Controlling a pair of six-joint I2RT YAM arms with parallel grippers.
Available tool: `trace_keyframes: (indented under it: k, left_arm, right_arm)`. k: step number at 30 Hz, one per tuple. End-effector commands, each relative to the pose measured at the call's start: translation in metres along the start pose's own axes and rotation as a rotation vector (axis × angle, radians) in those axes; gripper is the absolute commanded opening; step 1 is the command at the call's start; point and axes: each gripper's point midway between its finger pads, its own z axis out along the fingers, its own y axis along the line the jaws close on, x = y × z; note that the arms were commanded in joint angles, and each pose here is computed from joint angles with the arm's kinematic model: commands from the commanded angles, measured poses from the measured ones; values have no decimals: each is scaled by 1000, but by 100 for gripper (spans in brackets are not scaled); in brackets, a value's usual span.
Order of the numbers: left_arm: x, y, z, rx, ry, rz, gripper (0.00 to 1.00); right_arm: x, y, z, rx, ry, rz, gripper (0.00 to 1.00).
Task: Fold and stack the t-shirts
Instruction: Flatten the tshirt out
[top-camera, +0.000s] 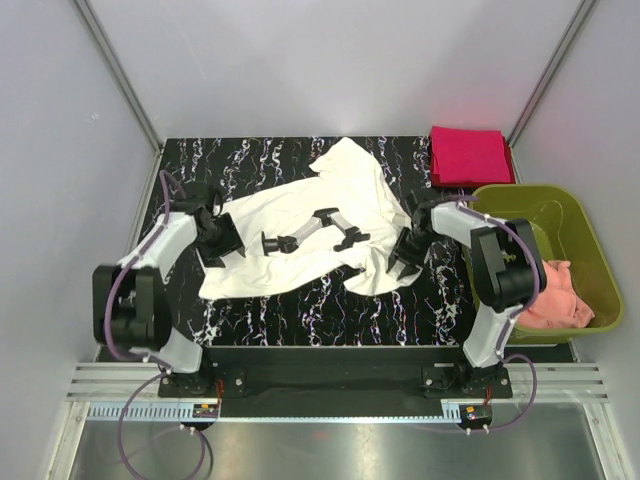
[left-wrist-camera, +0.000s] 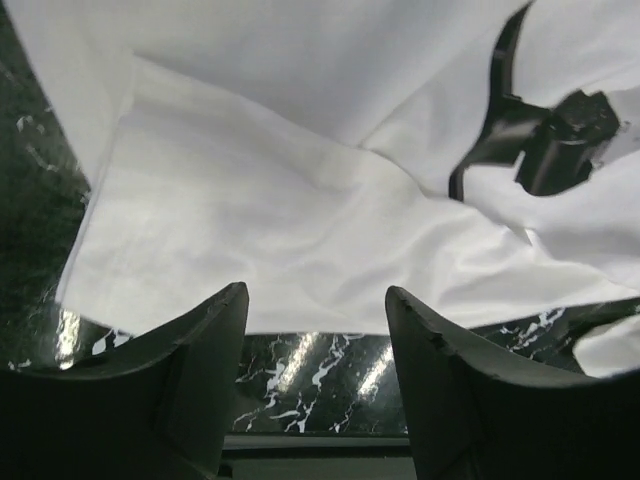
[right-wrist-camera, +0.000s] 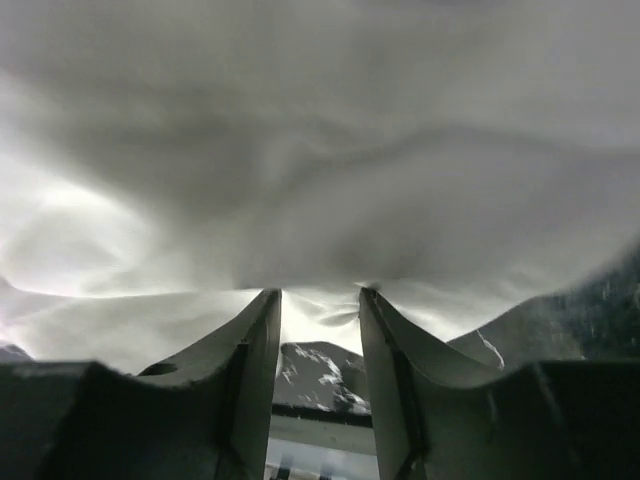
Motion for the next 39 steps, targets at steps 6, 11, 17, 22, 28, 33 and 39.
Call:
trace_keyframes:
  k: [6,11,17,22,28,33,39]
  left_arm:
    - [-69,-21,67,-30,8,-36,65]
    - [-100,-5,97,-125,29,-24,64]
    - [-111,-6,52,-141,-50,2,76]
    - [-76,7,-4,-120,-137,-42,81]
    - [-34,29,-25,-113,-185,-80,76]
    - [-23,14,-17,-12,-145,-97,70]
    - [-25,0,-13,60,-138,-104,64]
  right_arm:
    - [-107,23,1,132,-208,-203,52]
    - [-136,11,-27,256,-282,-294,67]
    - [-109,2,-72,221,-310,-302,76]
    - [-50,15,-84,1,-225,-205,64]
    - [20,42,-59,-337,-83,-1,31]
    - [32,34,-28,-332,-152,51,54]
    - [23,15,-1,-286,-219,71,59]
